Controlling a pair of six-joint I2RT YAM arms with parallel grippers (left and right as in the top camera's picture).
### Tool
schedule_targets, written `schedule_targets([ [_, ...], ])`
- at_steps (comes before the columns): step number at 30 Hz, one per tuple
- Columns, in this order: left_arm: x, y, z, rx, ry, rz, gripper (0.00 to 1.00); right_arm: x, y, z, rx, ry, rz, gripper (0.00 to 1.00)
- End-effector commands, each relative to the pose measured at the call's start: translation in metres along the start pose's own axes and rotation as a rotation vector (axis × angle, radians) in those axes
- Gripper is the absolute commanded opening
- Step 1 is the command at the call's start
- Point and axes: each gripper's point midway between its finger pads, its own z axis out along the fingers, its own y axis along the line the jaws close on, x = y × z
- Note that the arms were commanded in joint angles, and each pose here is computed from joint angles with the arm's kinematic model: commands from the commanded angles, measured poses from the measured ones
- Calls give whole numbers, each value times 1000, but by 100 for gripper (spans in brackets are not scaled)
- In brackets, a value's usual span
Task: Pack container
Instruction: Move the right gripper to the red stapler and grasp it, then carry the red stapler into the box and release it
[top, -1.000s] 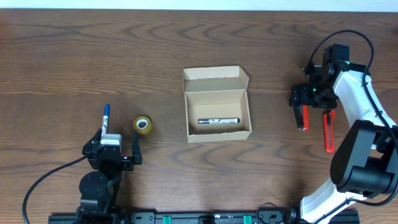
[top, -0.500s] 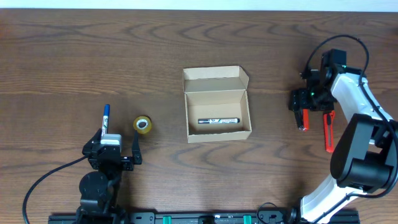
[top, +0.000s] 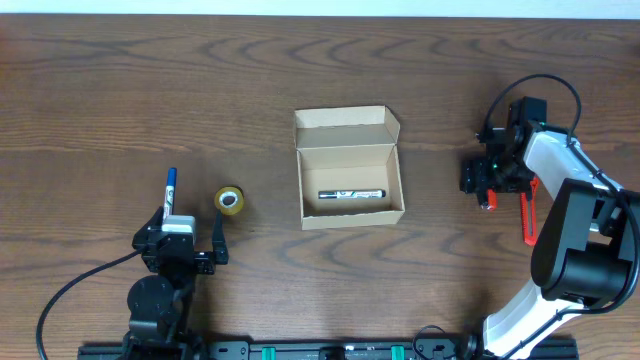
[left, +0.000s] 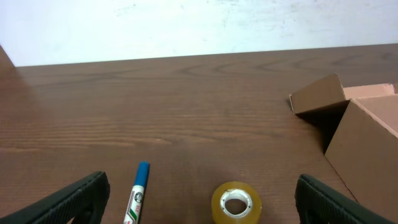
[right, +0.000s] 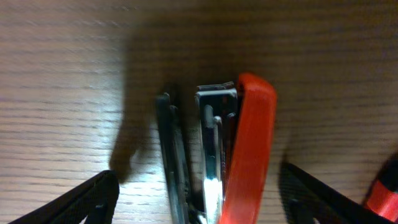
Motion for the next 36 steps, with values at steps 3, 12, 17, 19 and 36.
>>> schedule_targets([
  [3,14,1,3,-5,32,4,95,13,-9,11,51,30,7,78],
  [12,14,1,3,-5,31,4,95,14,-9,13,52,30,18,66],
  [17,14,1,3,-5,32,4,95,14,-9,13,51,29,19,7],
  [19,14,1,3,-5,32,4,95,13,-9,13,48,25,22,1],
  [36,14,1,3,-5,32,4,95,-46,46,-77,-137,-211,-111,1],
])
